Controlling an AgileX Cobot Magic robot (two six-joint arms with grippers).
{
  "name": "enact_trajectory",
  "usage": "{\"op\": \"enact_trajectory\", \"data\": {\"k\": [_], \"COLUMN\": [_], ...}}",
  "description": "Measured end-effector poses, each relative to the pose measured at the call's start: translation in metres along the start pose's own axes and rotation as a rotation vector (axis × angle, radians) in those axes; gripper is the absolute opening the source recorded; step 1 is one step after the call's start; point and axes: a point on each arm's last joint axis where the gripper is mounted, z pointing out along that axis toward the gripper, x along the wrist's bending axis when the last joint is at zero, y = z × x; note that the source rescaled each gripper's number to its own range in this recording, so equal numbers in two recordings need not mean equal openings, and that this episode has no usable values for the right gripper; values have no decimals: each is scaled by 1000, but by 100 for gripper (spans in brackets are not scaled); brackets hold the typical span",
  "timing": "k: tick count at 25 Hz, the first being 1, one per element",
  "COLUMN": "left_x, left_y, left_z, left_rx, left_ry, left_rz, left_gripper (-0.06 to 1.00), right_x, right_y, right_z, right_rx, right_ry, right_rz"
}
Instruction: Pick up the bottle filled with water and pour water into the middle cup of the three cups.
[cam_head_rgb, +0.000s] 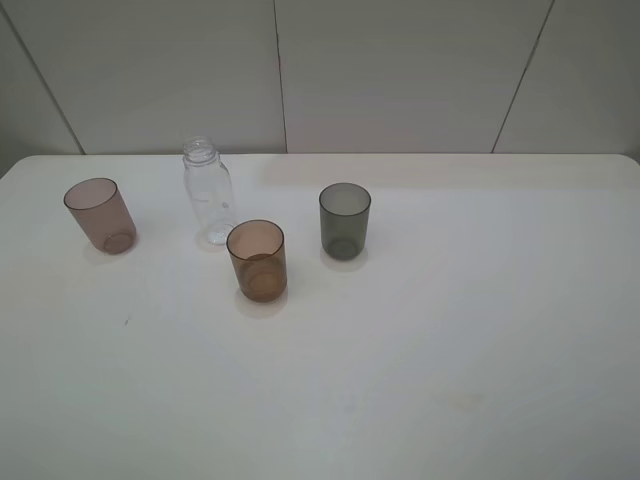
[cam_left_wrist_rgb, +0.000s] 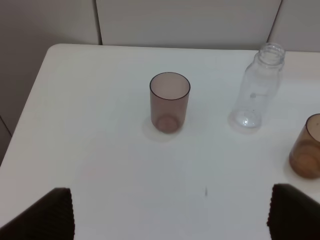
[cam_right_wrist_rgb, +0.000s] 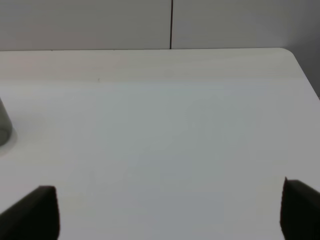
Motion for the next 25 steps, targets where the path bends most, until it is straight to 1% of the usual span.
{"op": "enact_trajectory", "data": {"k": [2,4,6,8,10,14,17,20,25], "left_x": [1,1,-1,-4,-6,-10,-11,-11,-11], "left_y": [-5,-14,-24,-34,-41,-49,-57,-61,-62], "left_z": [-8,-10,-1,13,24,44,54,58,58], "left_rx": [-40,-52,-21,40,69,55,80,106,107], "left_ry": [-10,-24,-42,-60,-78,-101,-108,-106,-107], "left_rz": [-4,-1,4,14,23,53,58,68,70], "left_gripper": [98,98,98,98,98,98,98,98,98], "right_x": [0,0,0,0,0,0,0,0,0], "right_y": [0,0,0,0,0,0,0,0,0], "right_z": [0,0,0,0,0,0,0,0,0], "right_rx": [0,0,0,0,0,0,0,-1,-1], "right_ry": [0,0,0,0,0,0,0,0,0], "right_rz": [0,0,0,0,0,0,0,0,0]}}
